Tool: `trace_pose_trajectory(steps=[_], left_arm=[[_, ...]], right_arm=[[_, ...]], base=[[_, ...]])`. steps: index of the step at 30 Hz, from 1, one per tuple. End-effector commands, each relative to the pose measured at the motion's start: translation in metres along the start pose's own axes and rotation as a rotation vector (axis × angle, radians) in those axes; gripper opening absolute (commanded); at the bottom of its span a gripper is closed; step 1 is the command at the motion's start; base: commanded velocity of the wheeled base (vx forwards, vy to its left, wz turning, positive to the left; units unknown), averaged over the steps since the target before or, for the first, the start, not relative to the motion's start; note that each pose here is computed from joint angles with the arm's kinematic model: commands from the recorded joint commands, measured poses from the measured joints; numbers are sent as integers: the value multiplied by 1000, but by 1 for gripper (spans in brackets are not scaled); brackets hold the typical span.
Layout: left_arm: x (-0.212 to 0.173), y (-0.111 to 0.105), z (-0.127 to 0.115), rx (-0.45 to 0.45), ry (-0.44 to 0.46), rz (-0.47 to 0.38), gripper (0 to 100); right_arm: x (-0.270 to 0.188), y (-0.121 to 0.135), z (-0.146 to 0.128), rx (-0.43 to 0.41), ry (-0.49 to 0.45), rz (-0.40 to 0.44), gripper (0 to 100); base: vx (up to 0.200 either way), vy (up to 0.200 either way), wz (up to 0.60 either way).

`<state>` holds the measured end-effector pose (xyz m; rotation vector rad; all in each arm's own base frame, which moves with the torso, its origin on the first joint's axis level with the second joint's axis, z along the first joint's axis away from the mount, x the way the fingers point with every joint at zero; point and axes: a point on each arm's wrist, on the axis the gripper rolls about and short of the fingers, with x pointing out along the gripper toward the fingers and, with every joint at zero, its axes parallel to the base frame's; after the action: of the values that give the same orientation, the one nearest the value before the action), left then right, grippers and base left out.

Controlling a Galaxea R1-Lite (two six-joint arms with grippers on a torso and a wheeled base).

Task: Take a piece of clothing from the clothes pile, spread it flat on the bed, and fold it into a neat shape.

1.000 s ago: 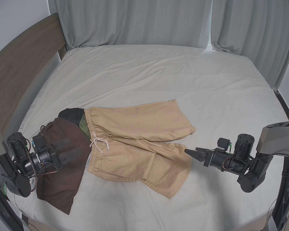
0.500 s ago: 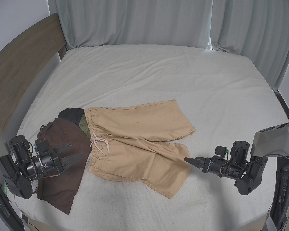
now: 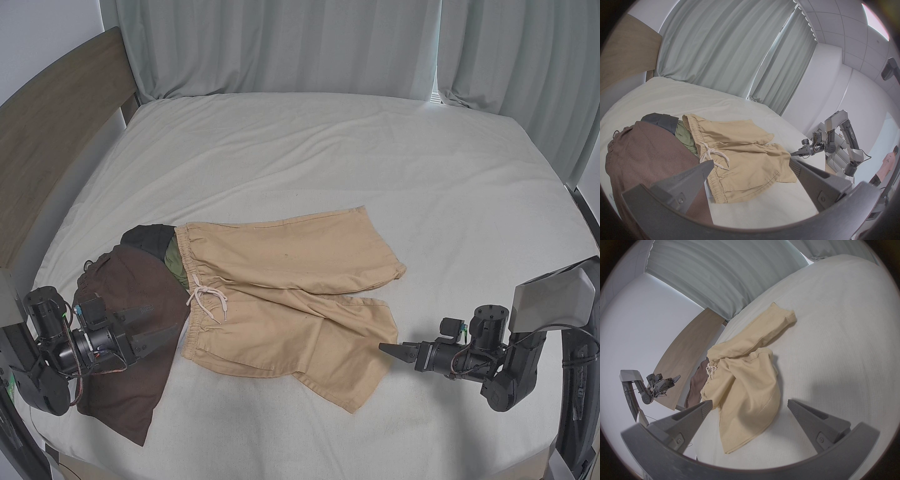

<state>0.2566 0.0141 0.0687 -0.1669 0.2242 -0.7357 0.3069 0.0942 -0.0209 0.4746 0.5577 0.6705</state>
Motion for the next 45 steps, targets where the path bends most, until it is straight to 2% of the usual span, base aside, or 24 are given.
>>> trace_pose_trajectory(steps=[1,10,22,29,35,39,45], left_arm=[[1,1,-3,-9,7,1,100],[0,1,-2,-7,5,3,100],[1,1,-3,-6,5,0,100],[1,1,-3,-6,6,0,100],[1,1,-4,-7,8,0,100],[1,1,-4,-2,9,-2,100],[2,2,-7,14,18,-3,100]], right_arm=[[2,-2,-8,12,26,-4,100],[10,-10,-20,40,61,-13,100],[20,12,-21,65,75,52,100],[15,20,-6,77,31,70,100],[0,32,23,55,-65,94,100],[-5,25,38,48,-123,79,100],[-8,18,44,51,-147,63,100]], base=[[0,0,0],[0,0,0],[0,0,0],[0,0,0],[0,0,0],[0,0,0],[0,0,0]])
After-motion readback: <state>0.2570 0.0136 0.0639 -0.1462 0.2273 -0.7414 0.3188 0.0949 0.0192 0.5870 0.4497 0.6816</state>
